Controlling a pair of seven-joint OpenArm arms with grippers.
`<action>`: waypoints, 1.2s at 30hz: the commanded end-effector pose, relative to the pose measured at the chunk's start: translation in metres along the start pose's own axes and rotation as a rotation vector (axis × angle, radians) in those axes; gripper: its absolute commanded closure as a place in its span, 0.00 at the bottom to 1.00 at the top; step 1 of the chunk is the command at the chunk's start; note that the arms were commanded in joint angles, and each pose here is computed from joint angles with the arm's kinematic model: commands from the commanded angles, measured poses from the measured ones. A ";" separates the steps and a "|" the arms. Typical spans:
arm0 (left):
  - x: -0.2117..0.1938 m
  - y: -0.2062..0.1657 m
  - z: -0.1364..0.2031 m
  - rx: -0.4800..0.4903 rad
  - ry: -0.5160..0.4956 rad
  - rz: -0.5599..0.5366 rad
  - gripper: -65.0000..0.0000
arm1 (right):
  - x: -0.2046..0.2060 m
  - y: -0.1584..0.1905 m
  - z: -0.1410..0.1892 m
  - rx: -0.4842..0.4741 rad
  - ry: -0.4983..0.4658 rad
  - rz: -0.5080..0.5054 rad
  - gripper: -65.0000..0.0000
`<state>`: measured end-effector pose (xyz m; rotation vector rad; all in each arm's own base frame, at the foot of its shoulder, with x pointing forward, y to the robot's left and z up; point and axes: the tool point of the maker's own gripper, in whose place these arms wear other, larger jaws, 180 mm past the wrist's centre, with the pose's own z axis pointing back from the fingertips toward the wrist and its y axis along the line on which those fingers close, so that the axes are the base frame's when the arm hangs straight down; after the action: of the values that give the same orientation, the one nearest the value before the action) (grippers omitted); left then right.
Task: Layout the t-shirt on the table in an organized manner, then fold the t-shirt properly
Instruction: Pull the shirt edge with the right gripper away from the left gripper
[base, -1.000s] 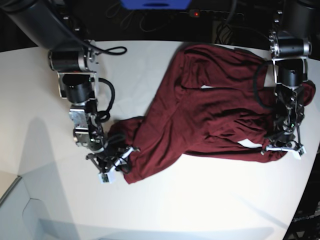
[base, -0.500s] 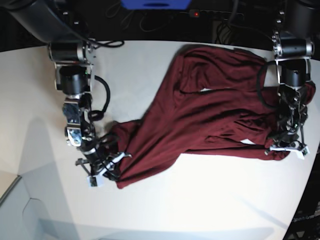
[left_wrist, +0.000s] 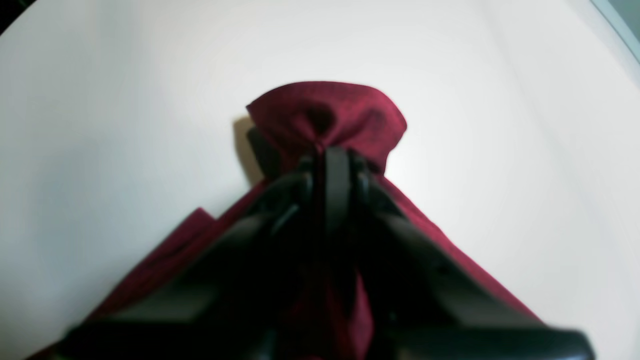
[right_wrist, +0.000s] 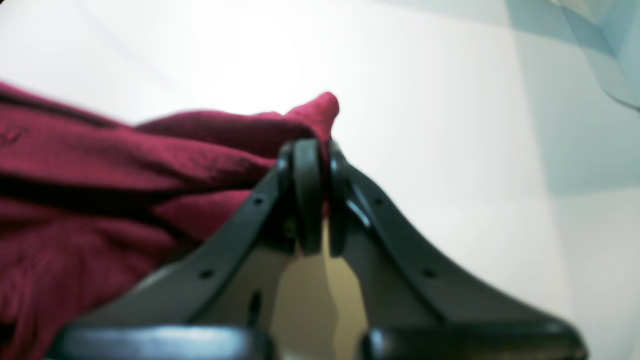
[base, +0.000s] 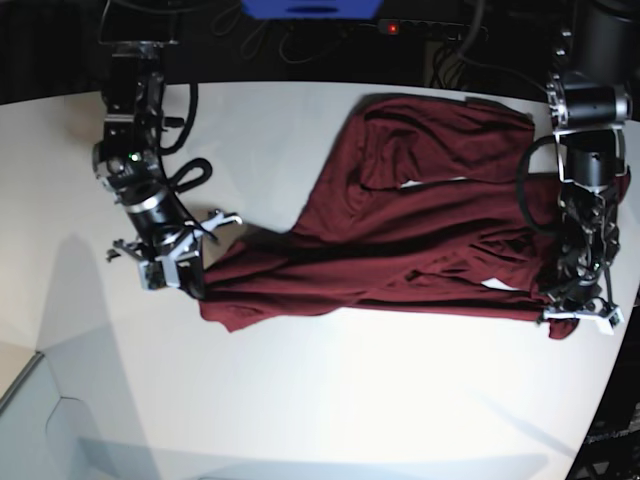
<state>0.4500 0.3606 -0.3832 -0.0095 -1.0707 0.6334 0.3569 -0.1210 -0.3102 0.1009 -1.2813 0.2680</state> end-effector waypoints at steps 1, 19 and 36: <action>0.035 -0.009 -0.001 -0.021 -0.076 0.005 1.00 | 0.025 -0.001 0.007 -0.003 -0.092 0.005 1.00; 0.117 -0.064 0.005 -0.127 -0.237 0.024 1.00 | -0.023 -0.028 0.085 -0.122 0.033 0.016 1.00; 0.131 -0.089 0.004 -0.162 -0.253 0.052 0.99 | -0.080 -0.022 0.092 -0.107 0.176 -0.039 1.00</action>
<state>0.5226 0.3411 -0.2782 -0.1037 -1.2929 0.6066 0.2506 -0.1733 -0.3709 0.0124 -1.0670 0.1680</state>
